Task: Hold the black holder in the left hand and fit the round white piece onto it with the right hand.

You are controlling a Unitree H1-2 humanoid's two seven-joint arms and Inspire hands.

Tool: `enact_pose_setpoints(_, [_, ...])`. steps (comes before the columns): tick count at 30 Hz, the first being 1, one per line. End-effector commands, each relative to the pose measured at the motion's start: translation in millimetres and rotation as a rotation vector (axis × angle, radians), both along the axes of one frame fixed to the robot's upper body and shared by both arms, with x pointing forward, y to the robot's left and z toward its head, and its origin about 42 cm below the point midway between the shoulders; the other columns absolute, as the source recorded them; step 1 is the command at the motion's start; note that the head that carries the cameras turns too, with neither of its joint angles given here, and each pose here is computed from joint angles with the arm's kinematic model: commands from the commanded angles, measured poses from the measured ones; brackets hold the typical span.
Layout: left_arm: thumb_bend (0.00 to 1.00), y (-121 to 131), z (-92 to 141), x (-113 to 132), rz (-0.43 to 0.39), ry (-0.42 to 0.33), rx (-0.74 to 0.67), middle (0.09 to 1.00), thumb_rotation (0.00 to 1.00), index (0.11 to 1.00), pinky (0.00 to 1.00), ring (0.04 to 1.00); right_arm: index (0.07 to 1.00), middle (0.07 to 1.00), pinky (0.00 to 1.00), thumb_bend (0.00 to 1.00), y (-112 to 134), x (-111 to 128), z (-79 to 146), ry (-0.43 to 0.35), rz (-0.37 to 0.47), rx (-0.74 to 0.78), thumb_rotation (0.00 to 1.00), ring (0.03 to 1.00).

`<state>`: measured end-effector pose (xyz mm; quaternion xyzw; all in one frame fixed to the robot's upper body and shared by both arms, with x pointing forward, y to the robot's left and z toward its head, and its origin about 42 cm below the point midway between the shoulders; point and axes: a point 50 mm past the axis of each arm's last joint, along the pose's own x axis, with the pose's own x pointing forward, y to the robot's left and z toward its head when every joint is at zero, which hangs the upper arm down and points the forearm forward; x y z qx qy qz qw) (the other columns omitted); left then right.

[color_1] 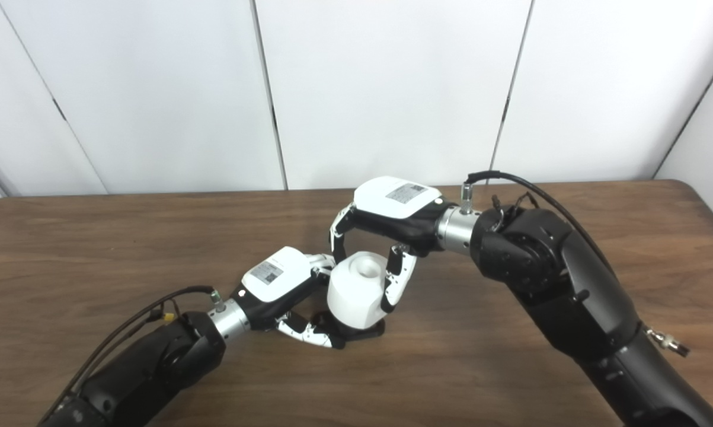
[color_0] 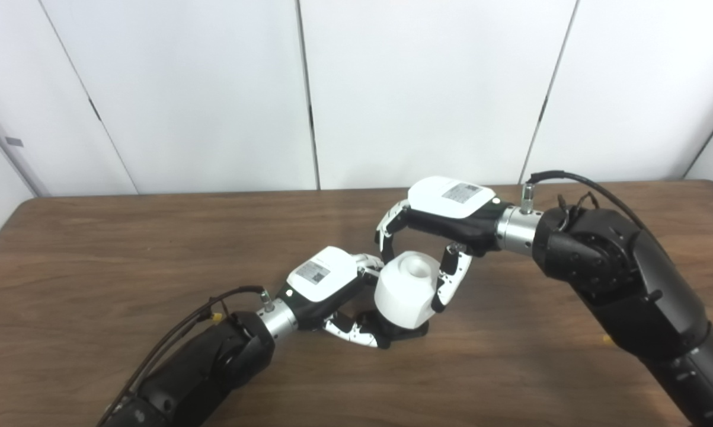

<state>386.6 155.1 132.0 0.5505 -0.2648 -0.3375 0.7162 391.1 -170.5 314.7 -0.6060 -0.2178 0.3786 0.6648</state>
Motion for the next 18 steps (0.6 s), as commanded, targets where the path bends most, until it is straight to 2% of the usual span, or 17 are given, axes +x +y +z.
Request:
enact_pose_setpoints(1, [0.52, 10.5, -52.3, -24.7, 0.0, 0.166, 0.249, 0.813, 0.08, 0.488, 0.68, 0.828, 0.479, 0.759, 0.76, 0.52, 7.9, 2.8, 27.8, -0.102, 0.038, 0.037, 0.14, 0.815])
enact_pose_setpoints(18, [0.52, 10.5, -51.3, -26.2, 0.001, 0.169, 0.237, 0.81, 0.08, 0.487, 0.67, 0.822, 0.479, 0.764, 0.79, 0.52, 15.1, 8.8, 21.7, -0.074, 0.03, 0.062, 0.14, 0.813])
